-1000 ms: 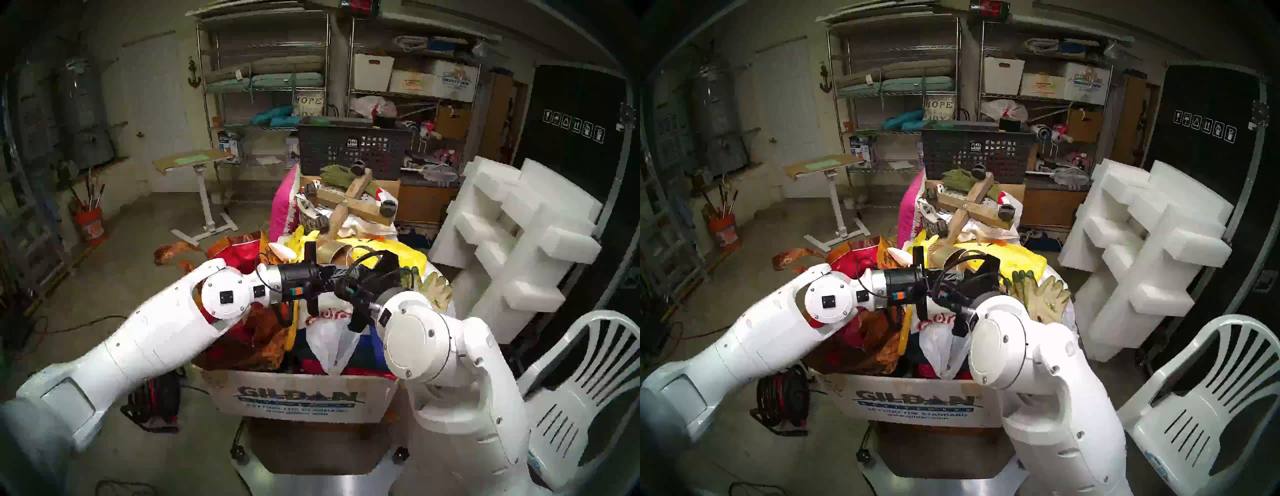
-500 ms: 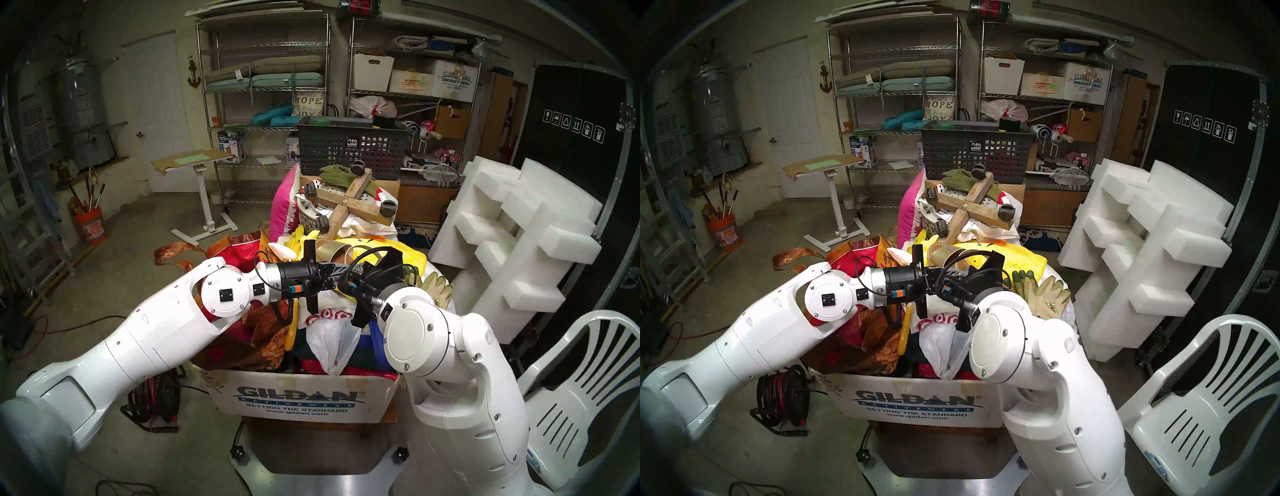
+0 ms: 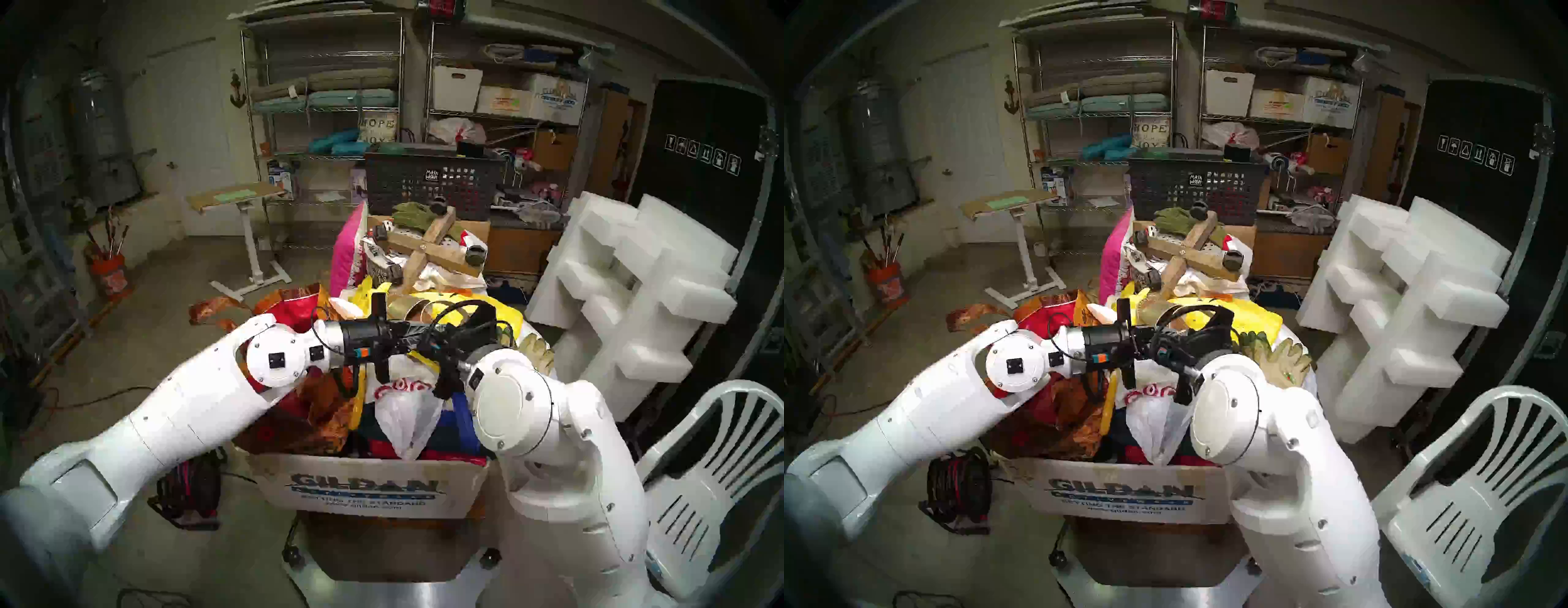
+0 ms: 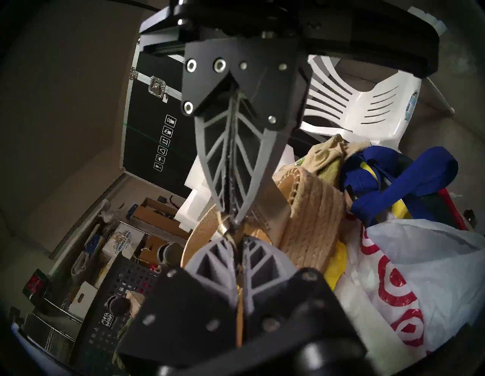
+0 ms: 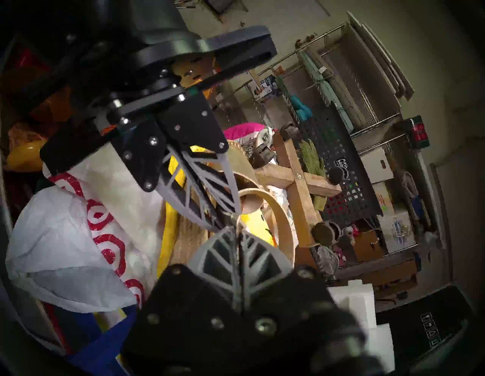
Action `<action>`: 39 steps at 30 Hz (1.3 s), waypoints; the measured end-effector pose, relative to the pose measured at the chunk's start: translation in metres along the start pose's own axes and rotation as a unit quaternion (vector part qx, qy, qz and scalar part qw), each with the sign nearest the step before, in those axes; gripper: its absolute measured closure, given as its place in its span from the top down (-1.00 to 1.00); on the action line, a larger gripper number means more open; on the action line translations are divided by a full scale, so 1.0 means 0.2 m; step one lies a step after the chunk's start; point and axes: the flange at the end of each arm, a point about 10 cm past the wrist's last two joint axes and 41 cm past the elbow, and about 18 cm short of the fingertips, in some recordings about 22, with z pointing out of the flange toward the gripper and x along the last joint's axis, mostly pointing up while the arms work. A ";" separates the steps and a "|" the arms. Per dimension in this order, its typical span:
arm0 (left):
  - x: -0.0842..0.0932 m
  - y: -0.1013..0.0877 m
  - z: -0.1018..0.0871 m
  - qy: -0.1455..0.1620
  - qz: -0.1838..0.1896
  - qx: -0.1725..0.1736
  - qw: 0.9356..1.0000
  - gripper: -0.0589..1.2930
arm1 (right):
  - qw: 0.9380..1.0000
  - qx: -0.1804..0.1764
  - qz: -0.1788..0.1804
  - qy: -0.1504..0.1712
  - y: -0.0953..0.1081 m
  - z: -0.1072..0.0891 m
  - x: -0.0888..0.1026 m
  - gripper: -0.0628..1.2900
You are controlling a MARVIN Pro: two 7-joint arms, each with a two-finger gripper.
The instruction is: Unbuckle a shoe
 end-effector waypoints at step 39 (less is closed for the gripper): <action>-0.05 0.02 -0.04 -0.021 0.003 -0.002 1.000 -0.90 | 1.000 -0.025 -0.003 -0.010 0.07 -0.04 -0.06 -0.37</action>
